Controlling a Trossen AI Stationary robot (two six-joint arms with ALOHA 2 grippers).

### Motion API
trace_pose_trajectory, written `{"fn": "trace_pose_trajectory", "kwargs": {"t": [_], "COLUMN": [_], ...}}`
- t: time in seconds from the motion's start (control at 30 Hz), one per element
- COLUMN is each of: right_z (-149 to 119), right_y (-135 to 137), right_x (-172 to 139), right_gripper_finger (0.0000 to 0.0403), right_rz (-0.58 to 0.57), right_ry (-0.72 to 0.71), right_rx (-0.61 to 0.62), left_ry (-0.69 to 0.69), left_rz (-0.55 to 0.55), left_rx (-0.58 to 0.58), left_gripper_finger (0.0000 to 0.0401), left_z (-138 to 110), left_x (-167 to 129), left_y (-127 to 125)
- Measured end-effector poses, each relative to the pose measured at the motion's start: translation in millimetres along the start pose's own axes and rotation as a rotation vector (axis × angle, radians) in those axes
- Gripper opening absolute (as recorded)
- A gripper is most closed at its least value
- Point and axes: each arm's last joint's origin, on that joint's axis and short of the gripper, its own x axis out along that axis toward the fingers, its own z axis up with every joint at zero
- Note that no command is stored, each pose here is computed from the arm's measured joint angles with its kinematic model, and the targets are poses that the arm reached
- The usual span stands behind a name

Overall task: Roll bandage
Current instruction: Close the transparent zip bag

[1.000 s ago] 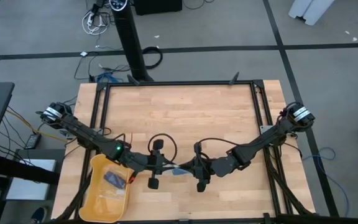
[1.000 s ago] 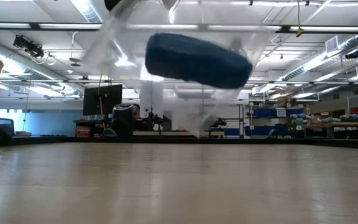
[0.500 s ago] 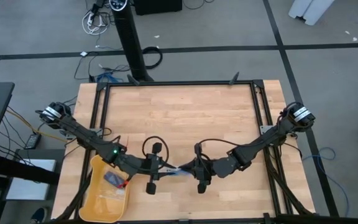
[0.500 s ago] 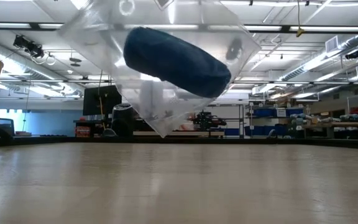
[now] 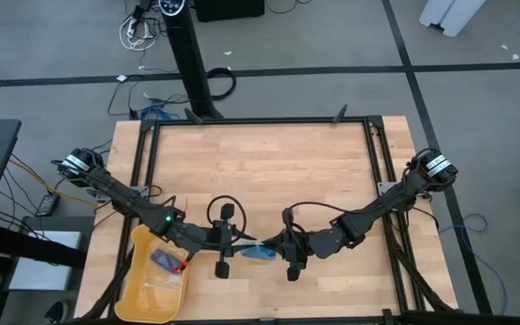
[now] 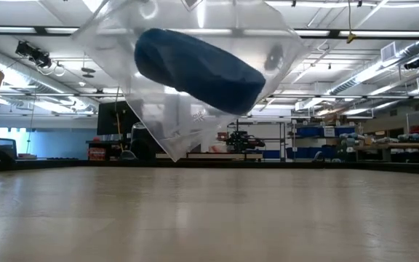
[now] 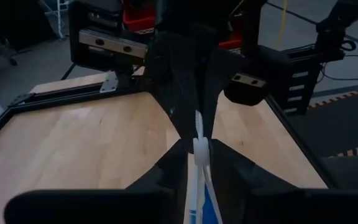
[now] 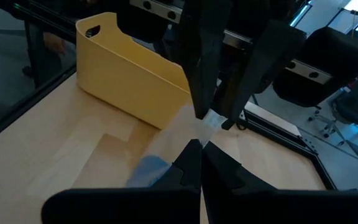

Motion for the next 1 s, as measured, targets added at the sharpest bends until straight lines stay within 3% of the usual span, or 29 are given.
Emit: {"fn": "trace_pose_trajectory", "kwargs": {"t": [0.4,0.77,1.0], "right_z": [-0.4,-0.4,0.0], "right_y": [0.1,-0.2,-0.1], "right_x": [0.2,0.3,0.4], "right_gripper_finger": [0.0000,0.0000,0.0000], "right_rz": [0.000,-0.001,0.004], "right_ry": [0.001,0.001,-0.005], "right_rx": [-0.001,-0.001,0.001], "left_ry": [-0.004,0.001,0.000], "left_rz": [-0.016,-0.018,-0.017], "left_rx": [0.020,0.022,0.027], "left_gripper_finger": [0.0035,0.0082,0.0078], "left_z": [0.5,-0.1,0.0], "left_x": [0.0,0.2,0.4], "left_y": [-0.5,-0.5,-0.1]}}
